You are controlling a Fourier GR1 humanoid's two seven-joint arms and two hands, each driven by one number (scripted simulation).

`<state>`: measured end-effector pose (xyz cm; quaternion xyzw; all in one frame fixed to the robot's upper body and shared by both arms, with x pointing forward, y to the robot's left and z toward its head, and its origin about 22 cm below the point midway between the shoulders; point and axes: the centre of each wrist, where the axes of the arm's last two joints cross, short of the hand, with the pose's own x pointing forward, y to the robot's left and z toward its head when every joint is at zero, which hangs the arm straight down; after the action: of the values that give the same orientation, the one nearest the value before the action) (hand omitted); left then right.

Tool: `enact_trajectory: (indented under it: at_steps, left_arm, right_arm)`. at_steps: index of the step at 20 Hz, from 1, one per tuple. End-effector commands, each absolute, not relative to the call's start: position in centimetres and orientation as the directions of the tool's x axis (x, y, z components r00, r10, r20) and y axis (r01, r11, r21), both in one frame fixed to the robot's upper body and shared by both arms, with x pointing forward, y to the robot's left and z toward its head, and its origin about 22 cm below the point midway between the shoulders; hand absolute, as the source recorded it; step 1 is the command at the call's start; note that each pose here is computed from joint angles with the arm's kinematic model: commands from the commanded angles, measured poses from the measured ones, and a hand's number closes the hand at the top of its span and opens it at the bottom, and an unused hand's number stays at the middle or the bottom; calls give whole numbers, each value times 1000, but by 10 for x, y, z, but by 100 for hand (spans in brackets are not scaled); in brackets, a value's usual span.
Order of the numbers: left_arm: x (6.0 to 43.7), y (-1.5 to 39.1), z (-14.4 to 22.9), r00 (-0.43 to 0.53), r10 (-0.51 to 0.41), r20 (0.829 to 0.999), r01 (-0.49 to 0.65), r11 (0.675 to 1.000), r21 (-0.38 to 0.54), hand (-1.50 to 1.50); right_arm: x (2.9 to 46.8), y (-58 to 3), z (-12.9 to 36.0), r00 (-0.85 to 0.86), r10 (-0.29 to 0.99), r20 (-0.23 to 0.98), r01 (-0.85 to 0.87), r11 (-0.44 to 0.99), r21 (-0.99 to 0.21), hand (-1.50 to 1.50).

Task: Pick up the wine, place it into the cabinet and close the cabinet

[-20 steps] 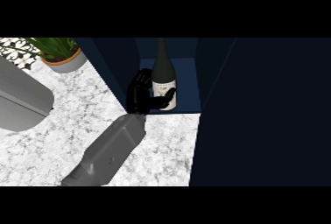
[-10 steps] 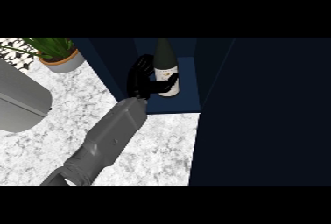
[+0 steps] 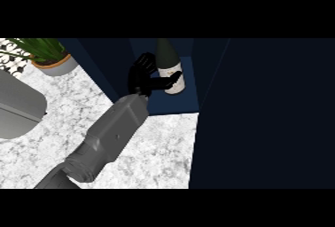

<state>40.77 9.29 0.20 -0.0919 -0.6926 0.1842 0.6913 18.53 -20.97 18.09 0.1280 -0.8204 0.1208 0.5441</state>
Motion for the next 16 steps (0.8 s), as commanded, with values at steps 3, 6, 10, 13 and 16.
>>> enact_trajectory:
  at_steps: [3, 6, 10, 13, 16]
  left_arm:
    - [407, 89, 4, -68, 410, 909, -141, 898, -416, 150]
    - [403, 98, -8, -52, 410, 911, -146, 899, -413, 150]
    - [397, 88, -7, -16, 400, 917, -154, 905, -397, 150]
    - [392, 84, -10, -42, 381, 923, -113, 917, -384, 150]
    - [390, 79, -9, -24, 396, 918, -109, 912, -396, 150]
  right_arm:
    - [190, -209, 172, -373, -103, 922, -374, 926, -47, -150]
    - [189, -202, 178, -393, -98, 914, -372, 926, -61, -150]
    - [196, -198, 187, -393, -85, 916, -384, 920, -79, -150]
    - [191, -199, 178, -390, -121, 913, -403, 914, -52, -150]
    - [182, -198, 175, -382, -100, 919, -394, 917, -64, -150]
